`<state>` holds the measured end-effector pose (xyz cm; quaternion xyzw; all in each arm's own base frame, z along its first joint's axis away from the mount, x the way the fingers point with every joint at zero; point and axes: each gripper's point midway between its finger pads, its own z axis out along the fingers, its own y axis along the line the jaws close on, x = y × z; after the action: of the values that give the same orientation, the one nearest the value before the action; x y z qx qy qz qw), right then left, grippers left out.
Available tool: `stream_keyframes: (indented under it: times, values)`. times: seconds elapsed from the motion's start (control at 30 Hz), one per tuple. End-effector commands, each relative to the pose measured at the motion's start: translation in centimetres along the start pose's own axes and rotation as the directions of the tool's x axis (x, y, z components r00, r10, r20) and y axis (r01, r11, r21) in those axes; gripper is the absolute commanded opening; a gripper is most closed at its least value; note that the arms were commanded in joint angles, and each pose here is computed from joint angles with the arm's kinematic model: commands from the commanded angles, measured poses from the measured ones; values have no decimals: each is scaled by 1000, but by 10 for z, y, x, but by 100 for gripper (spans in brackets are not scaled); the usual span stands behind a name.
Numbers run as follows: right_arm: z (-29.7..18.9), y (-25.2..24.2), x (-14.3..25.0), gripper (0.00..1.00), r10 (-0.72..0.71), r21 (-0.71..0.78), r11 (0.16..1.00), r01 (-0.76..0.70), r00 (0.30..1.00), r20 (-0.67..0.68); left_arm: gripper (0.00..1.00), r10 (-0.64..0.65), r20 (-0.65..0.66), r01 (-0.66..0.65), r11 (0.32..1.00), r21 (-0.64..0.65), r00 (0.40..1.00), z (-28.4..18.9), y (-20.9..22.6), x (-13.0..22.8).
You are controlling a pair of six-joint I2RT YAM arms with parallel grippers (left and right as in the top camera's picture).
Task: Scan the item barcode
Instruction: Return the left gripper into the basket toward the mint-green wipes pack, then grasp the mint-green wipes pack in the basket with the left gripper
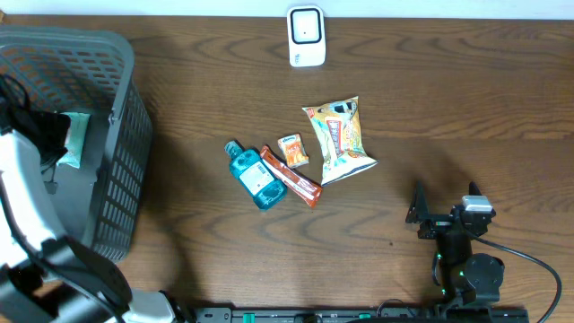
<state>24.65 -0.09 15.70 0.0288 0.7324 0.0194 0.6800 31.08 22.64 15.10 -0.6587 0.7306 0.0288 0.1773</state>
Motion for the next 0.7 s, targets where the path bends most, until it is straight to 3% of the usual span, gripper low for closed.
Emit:
stream_keyframes:
  times: [0.0, 0.43, 0.67]
  values:
    - [0, -4, 0, 99, -11, 17, 1000, 11, 1000, 2, 98, -6, -14, 5, 1000, -21, 1000, 16, 0, 0]
    - [0, -4, 0, 99, -11, 17, 1000, 11, 1000, 2, 98, 36, 32, -36, 999, -22, 999, 54, -14, -14]
    - [0, -4, 0, 99, -11, 18, 1000, 11, 1000, 2, 98, 85, 93, -70, 985, -158, 992, 74, 6, -26]
